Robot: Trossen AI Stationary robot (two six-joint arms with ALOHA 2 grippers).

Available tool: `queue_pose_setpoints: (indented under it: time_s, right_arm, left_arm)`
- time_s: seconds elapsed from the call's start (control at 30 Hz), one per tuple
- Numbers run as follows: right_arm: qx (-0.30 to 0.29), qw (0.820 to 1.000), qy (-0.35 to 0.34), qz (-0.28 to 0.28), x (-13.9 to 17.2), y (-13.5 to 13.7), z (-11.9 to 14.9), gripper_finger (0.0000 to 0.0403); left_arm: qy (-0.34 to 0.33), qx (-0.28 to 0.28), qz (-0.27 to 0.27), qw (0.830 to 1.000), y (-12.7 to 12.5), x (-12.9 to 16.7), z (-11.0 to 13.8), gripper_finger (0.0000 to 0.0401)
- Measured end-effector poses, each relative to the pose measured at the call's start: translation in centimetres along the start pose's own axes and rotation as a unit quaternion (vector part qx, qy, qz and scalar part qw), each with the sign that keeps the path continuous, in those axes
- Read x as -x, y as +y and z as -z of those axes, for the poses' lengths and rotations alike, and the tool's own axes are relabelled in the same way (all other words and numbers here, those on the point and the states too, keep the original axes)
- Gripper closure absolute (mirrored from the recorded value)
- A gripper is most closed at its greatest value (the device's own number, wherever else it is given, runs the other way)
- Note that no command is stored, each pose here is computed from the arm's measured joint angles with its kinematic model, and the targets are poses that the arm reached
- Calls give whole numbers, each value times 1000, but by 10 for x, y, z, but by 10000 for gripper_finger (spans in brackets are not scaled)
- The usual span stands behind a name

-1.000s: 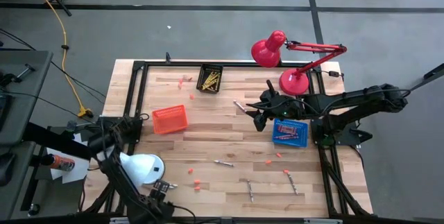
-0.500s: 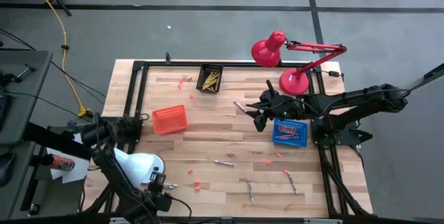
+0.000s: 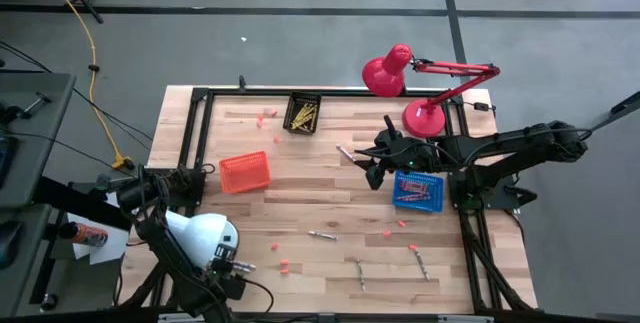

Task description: Sort crayons

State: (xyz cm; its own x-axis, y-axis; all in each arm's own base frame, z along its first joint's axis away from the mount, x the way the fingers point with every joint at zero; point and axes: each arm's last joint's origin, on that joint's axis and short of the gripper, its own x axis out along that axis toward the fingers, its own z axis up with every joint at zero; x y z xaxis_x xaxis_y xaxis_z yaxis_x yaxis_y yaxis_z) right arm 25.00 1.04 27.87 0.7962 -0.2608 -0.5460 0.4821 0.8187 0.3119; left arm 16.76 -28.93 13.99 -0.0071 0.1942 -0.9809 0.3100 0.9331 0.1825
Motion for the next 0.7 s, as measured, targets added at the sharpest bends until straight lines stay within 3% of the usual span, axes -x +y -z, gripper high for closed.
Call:
queue_pose_setpoints:
  time_s: [0.57, 0.7]
  right_arm:
    - [-13, 1000, 0, -1, 0, 0, 0, 203]
    - [-13, 1000, 2, -3, 0, 0, 0, 203]
  left_arm:
    - [-14, 20, 58, 998, 3, -10, -6, 273]
    - [-17, 14, 66, 998, 6, -7, -8, 293]
